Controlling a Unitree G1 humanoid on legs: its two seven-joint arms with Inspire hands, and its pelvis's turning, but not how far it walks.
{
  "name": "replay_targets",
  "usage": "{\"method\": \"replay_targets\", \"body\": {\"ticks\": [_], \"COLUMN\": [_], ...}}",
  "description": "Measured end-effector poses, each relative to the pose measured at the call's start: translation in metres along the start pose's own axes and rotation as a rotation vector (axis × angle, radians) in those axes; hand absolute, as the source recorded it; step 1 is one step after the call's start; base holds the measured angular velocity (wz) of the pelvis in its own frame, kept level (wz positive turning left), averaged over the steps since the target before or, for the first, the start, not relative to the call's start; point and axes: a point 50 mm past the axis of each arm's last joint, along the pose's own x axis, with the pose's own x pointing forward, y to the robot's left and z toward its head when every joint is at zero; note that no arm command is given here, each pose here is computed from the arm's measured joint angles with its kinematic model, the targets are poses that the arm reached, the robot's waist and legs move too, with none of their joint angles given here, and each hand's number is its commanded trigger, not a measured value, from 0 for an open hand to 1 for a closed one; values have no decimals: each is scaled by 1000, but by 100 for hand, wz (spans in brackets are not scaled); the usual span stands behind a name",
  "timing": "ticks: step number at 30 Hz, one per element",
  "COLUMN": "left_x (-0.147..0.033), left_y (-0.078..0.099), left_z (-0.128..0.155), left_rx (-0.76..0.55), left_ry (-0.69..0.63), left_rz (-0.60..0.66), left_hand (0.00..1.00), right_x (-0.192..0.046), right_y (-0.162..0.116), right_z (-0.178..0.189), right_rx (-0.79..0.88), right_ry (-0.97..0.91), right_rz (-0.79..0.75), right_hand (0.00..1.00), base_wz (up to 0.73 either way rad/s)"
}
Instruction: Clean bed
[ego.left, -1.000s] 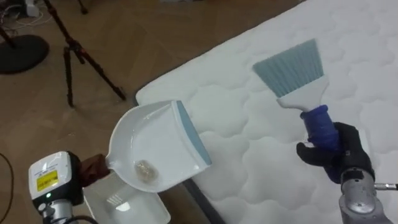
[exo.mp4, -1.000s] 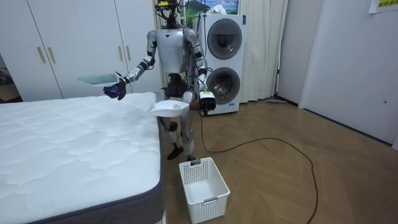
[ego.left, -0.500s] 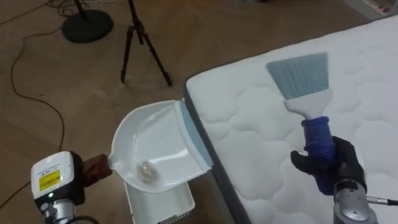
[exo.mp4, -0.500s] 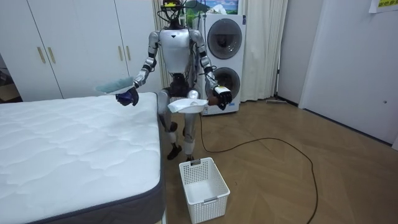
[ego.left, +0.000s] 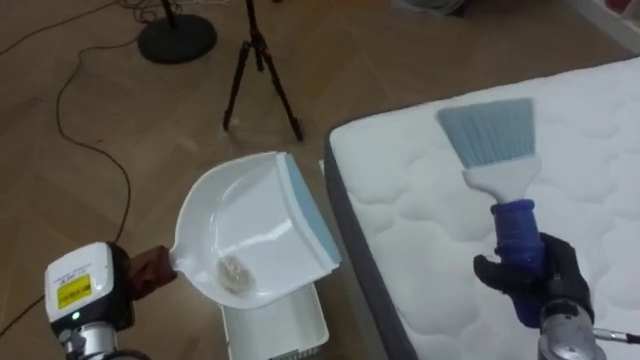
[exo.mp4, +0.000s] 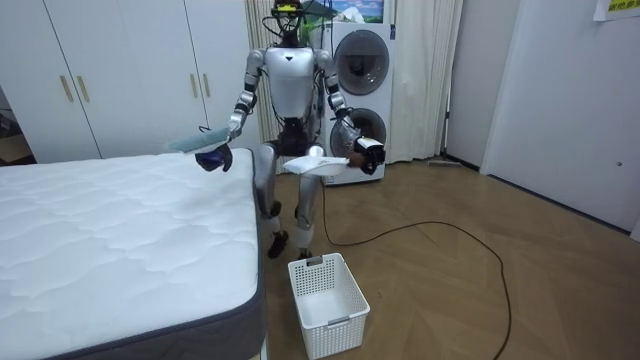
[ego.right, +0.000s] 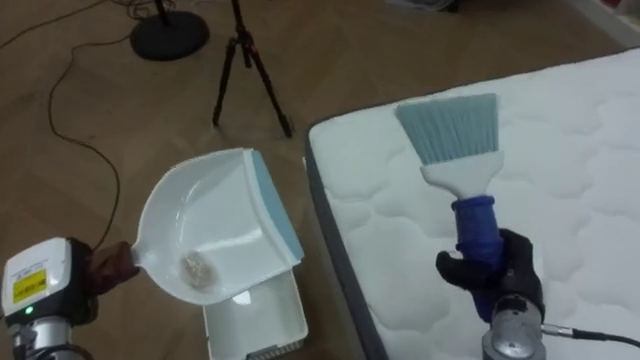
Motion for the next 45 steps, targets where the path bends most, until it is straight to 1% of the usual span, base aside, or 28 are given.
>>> {"method": "replay_targets", "body": {"ticks": [3,11,14,19,25,27,34,40,43,45], "left_x": [4,6,6,5,4,3,4,17,28,39], "left_y": [5,5,6,6,2,-1,0,13,23,34], "left_z": [0,3,1,0,1,-3,-4,-5,-9,-13], "left_rx": [2,-3,4,5,27,46,54,77,100,134], "left_ry": [-5,-17,1,4,12,34,44,25,20,24], "left_rz": [19,19,25,35,15,-3,-2,44,79,109], "left_hand": [100,100,100,100,100,100,100,100,100,100], "right_x": [-1,1,1,4,4,5,4,9,11,15], "right_y": [2,-2,-2,-9,-8,-8,-6,-6,-6,-6], "right_z": [-1,0,2,4,2,2,3,-1,-2,2], "right_rx": [10,2,7,23,0,-22,-32,-111,-118,-115], "right_ry": [4,2,-4,-10,-6,-11,-23,-17,-8,-16], "right_rz": [-12,-8,22,-3,-2,-9,-1,-9,-12,-17], "right_hand": [0,0,0,0,0,0,0,0,0,0], "base_wz": [51,70,16,6,4,6,4,-1,-2,-2]}}
